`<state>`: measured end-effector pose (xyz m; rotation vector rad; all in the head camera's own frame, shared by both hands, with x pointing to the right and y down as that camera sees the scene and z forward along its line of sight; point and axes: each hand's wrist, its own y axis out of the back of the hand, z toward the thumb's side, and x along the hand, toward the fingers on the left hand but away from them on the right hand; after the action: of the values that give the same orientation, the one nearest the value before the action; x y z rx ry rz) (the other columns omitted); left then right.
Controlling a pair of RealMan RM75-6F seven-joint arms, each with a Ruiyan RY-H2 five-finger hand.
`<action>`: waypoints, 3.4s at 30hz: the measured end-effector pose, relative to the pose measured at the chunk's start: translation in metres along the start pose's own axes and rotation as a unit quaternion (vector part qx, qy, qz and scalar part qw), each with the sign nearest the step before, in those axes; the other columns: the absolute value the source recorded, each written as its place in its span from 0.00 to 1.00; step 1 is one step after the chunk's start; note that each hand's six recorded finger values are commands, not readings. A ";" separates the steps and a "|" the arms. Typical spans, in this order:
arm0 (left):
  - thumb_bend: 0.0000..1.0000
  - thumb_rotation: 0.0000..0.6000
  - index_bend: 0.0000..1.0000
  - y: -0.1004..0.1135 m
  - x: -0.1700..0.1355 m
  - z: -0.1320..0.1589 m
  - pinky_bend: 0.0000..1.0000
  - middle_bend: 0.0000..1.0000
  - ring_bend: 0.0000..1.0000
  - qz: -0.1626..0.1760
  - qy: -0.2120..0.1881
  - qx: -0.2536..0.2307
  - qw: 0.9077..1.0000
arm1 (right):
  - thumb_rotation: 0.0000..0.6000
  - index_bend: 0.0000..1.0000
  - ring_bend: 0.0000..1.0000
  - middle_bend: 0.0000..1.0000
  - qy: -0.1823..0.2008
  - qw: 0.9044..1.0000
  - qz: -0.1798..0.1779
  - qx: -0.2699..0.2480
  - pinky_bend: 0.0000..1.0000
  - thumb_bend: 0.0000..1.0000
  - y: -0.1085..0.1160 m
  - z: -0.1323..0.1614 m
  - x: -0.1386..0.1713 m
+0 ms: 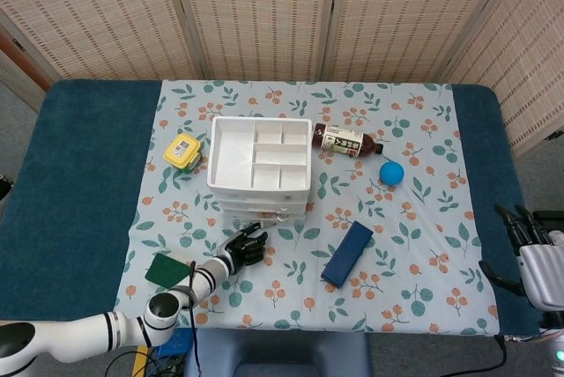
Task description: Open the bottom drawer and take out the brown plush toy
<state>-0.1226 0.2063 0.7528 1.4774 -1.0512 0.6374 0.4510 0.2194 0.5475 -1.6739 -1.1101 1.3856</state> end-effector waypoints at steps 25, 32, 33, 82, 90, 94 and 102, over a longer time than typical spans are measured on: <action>0.53 1.00 0.03 0.008 -0.068 0.000 1.00 0.96 1.00 0.010 -0.066 0.215 0.974 | 1.00 0.01 0.07 0.13 0.006 1.000 0.000 -0.006 0.15 0.26 -0.003 0.001 -0.002; 0.53 1.00 0.06 0.012 -0.088 0.009 1.00 0.95 1.00 0.028 -0.112 0.335 0.935 | 1.00 0.01 0.07 0.13 0.008 1.000 0.002 -0.006 0.15 0.26 -0.004 0.001 -0.004; 0.53 1.00 0.07 0.013 -0.089 0.010 1.00 0.95 1.00 0.032 -0.116 0.343 0.932 | 1.00 0.01 0.07 0.13 0.009 1.000 0.002 -0.007 0.15 0.26 -0.004 0.001 -0.004; 0.53 1.00 0.23 0.030 -0.053 0.020 1.00 0.94 1.00 0.121 -0.107 0.565 0.809 | 1.00 0.01 0.07 0.13 0.001 1.000 0.005 -0.023 0.15 0.26 -0.005 -0.006 0.000; 0.53 1.00 0.24 0.029 -0.063 0.016 1.00 0.94 1.00 0.111 -0.106 0.580 0.800 | 1.00 0.01 0.07 0.13 0.002 1.000 0.005 -0.024 0.15 0.26 -0.006 -0.006 0.000; 0.53 1.00 0.24 0.027 -0.069 0.013 1.00 0.94 1.00 0.103 -0.105 0.587 0.796 | 1.00 0.01 0.07 0.13 0.003 1.000 0.004 -0.023 0.15 0.26 -0.005 -0.005 0.001; 0.53 1.00 0.25 0.025 -0.079 0.001 1.00 0.94 1.00 0.085 -0.098 0.601 0.789 | 1.00 0.01 0.07 0.13 0.004 1.000 0.005 -0.023 0.15 0.26 -0.005 -0.004 0.000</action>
<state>-0.1798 0.2270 0.6973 2.5961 -0.9381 1.4740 0.4539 0.2216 0.5529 -1.7182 -1.1384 1.3668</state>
